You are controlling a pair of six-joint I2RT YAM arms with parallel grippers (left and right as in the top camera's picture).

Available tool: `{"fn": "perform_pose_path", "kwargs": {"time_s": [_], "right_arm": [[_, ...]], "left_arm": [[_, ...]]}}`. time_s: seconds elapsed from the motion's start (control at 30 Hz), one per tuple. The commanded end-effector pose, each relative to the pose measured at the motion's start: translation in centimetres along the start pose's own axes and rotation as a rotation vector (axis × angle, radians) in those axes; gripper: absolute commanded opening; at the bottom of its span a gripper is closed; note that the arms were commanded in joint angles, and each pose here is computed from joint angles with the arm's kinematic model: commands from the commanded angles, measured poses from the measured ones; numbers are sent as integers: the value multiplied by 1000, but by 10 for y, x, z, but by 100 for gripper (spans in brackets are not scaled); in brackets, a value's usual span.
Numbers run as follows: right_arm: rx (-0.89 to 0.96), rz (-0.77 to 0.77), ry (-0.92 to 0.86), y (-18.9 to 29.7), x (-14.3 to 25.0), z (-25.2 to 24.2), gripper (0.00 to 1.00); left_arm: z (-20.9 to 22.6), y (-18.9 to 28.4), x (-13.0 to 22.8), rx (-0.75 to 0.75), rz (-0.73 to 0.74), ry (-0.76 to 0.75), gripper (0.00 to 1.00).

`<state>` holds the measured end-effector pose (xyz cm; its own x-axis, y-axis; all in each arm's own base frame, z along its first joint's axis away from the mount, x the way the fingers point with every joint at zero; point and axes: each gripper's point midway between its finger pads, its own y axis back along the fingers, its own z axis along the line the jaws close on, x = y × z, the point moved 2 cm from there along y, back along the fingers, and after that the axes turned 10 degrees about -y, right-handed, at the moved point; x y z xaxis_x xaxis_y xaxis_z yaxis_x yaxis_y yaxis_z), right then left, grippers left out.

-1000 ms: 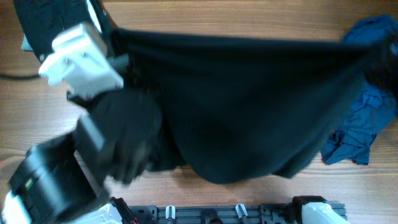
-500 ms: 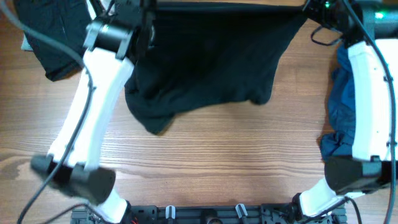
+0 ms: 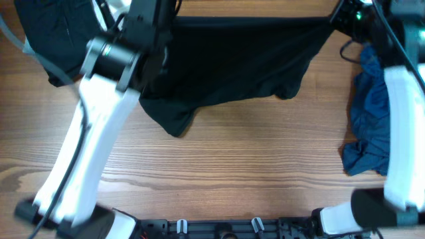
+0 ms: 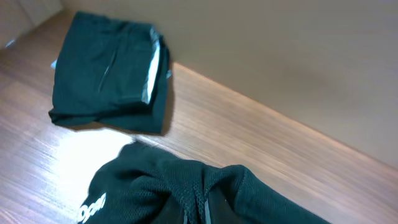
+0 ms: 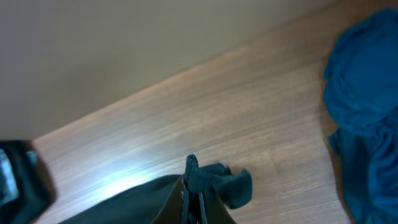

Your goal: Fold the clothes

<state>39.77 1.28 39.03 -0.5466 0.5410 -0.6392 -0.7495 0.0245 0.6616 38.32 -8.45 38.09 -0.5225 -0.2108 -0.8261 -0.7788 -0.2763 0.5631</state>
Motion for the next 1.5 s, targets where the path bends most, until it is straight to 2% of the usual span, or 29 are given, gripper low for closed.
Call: {"fn": "perform_pose_path", "kwargs": {"time_s": [0.0, 0.33, 0.57, 0.67, 0.83, 0.93, 1.03, 1.13, 1.17, 1.3, 1.33, 1.37, 1.4, 1.43, 1.47], "right_arm": [[-44, -97, 36, 65, -1, 1, 4], [-55, -75, 40, 148, 38, -29, 4], [-116, -154, 30, 194, 45, -40, 4], [-140, -203, 23, 201, 37, -37, 4], [-133, -228, 13, 175, 16, -21, 4], [-88, -162, 0, 129, 9, -10, 4], [-19, -62, -24, 63, 9, 0, 4], [38, 14, -26, -2, 13, 6, 4], [51, 30, -31, -18, 14, 8, 5], [95, 85, -36, -96, 22, 12, 5], [101, 92, -34, -118, 25, 13, 5], [107, 98, -32, -137, 28, 13, 13], [107, 99, -26, -154, 30, 14, 31], [101, 99, -5, -171, 32, 15, 49], [92, 99, 13, -184, 33, 17, 62]], "left_arm": [[23, 71, -18, 68, -106, 51, 4], [51, 168, 9, 299, -115, 32, 4], [54, 200, 19, 439, -105, 65, 3], [58, 198, 12, 395, -146, 82, 4], [65, 179, -12, 176, -273, 126, 4], [51, 151, -15, 99, -249, 129, 4], [36, 102, -10, 2, -161, 99, 4], [15, 29, 7, -55, -2, 77, 5], [12, 12, 11, -70, 29, 77, 8], [-5, -86, 33, -133, 145, 80, 9], [-10, -109, 40, -132, 167, 68, 12], [-16, -132, 47, -125, 188, 50, 23], [-21, -153, 54, -117, 205, 34, 31], [-24, -172, 60, -114, 212, 20, 52], [-26, -186, 64, -119, 212, 14, 63]]}}
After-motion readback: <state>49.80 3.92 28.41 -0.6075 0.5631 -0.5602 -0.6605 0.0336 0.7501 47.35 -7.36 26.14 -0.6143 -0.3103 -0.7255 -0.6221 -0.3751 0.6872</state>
